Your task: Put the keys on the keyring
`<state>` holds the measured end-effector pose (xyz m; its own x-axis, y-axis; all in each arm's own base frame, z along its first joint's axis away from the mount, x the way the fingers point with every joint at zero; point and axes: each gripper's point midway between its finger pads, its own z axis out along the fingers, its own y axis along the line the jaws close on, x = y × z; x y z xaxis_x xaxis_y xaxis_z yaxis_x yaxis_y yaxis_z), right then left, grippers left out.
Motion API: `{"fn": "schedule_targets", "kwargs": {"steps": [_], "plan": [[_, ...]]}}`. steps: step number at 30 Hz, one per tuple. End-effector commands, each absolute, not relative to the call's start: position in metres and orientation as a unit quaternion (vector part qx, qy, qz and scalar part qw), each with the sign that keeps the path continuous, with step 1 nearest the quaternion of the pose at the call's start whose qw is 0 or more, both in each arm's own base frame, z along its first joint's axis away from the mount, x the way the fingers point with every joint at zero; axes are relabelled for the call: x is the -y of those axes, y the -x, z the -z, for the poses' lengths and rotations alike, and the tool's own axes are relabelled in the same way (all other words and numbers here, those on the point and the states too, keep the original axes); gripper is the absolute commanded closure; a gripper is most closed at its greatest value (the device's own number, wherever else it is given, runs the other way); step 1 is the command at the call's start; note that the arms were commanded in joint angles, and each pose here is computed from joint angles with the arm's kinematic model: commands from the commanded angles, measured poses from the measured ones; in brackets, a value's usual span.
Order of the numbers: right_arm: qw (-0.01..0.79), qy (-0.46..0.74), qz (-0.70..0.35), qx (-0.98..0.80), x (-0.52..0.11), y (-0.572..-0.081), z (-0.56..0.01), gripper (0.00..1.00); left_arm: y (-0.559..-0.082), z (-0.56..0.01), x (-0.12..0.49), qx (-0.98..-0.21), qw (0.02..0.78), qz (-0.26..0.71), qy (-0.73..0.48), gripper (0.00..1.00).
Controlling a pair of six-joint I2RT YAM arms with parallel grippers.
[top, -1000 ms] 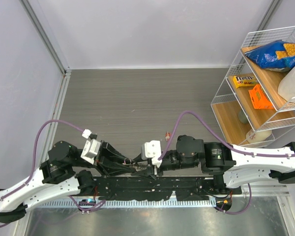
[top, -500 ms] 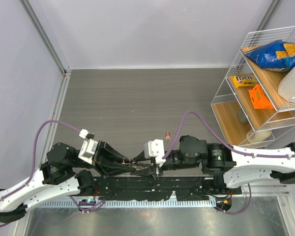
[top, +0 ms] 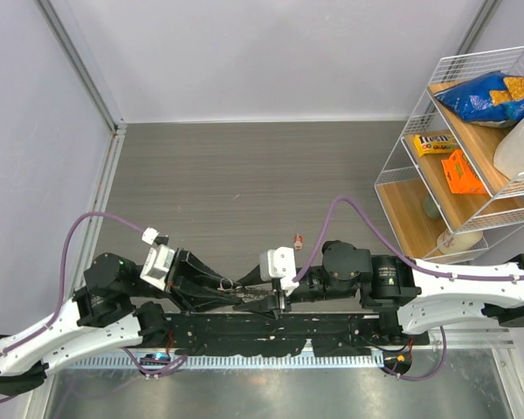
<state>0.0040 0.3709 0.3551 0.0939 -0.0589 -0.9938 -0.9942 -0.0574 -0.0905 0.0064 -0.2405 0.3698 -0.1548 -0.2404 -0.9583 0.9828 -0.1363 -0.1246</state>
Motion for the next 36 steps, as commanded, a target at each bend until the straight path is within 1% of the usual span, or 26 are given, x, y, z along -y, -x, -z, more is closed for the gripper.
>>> {"fn": "schedule_targets", "kwargs": {"steps": [1,3,6,10,17,36], "plan": [[0.487,0.554,-0.494,-0.460,-0.363,0.006,-0.363,0.51,-0.007,-0.412,0.230,-0.381,0.545,0.634,-0.395,1.00],[0.484,0.555,-0.494,-0.461,-0.364,0.007,-0.361,0.49,-0.008,-0.412,0.230,-0.382,0.545,0.633,-0.395,1.00],[0.479,0.561,-0.494,-0.460,-0.364,0.009,-0.358,0.44,-0.007,-0.412,0.229,-0.381,0.544,0.635,-0.396,1.00],[0.484,0.556,-0.495,-0.460,-0.365,0.007,-0.362,0.44,-0.006,-0.414,0.229,-0.378,0.544,0.636,-0.396,1.00],[0.496,0.545,-0.494,-0.462,-0.367,0.002,-0.370,0.44,-0.005,-0.412,0.230,-0.379,0.541,0.636,-0.398,1.00],[0.523,0.517,-0.494,-0.462,-0.377,-0.007,-0.390,0.52,-0.002,-0.407,0.232,-0.377,0.530,0.644,-0.403,1.00]]}}
